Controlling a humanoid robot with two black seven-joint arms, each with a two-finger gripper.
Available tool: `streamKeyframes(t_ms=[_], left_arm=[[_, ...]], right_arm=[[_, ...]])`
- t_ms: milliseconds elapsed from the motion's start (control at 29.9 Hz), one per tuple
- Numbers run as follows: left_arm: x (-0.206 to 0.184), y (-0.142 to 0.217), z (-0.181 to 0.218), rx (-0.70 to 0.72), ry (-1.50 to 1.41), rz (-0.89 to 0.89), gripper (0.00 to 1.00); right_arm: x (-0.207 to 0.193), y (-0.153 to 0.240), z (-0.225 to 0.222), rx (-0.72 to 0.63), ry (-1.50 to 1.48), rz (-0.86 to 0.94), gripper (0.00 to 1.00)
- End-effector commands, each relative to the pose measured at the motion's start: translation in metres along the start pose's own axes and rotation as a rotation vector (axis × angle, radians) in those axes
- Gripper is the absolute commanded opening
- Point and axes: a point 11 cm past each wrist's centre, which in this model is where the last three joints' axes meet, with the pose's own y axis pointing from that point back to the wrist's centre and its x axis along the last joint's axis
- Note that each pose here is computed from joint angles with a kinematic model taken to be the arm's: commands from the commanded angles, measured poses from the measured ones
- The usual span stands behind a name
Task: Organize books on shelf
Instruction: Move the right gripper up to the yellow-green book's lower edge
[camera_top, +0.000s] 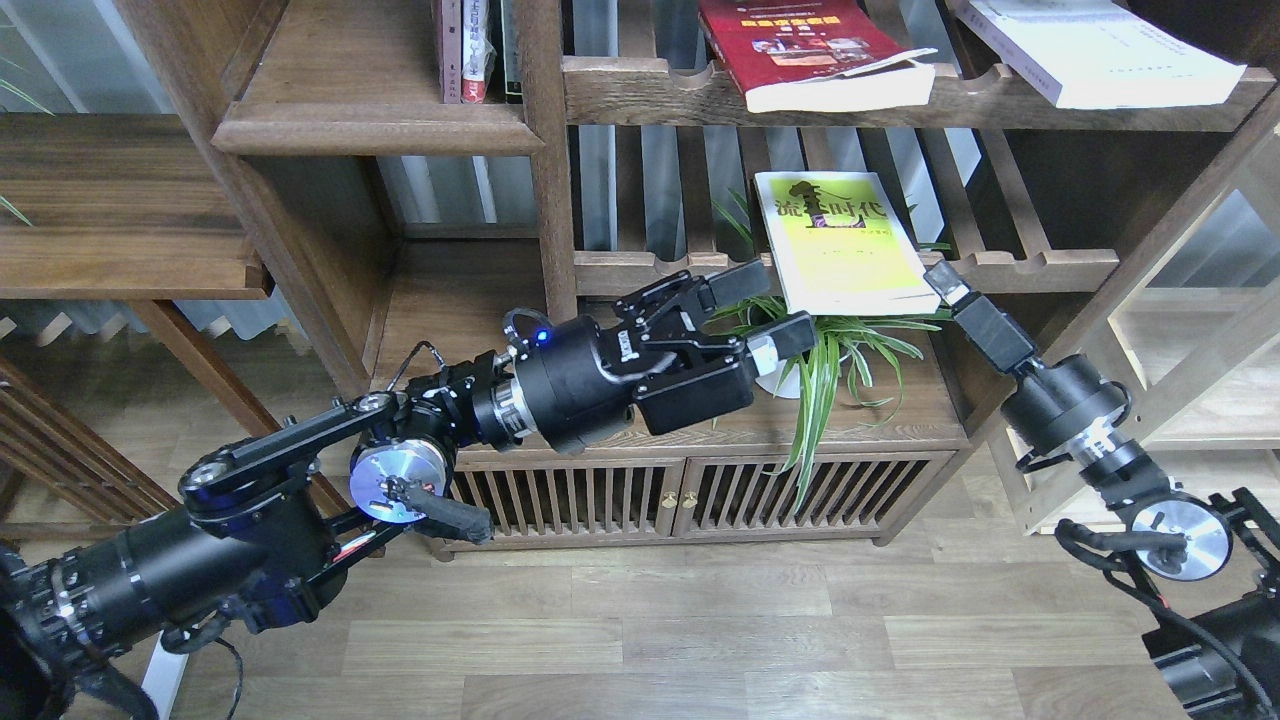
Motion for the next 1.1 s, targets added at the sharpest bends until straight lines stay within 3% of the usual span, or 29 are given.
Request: streamKeyframes(t_ms=[0,368,702,1070], left_arm=[[0.002,0.002,0.006,-0.024,-0.004,0.008,0.99],[-0.015,0.003,0.006,-0.083,0.046,-0.024,0.99],[-0.028,0.001,-0.006,-0.078,0.074,-0.055,0.99],[-0.030,0.002,-0.010,-0.063,0.037,-0.059,0.99]], right_arm=[[-0.002,-0.002,0.011,0.013,-0.051,-0.005,1.00],[-0.007,-0.008,0.027,0.149,-0.362,-0.029,1.00],[0.001,0.000,0.080,0.041,-0.465,0.041,1.00],[-0.006,-0.015,0.119,0.109,-0.722,0.089,0.98]])
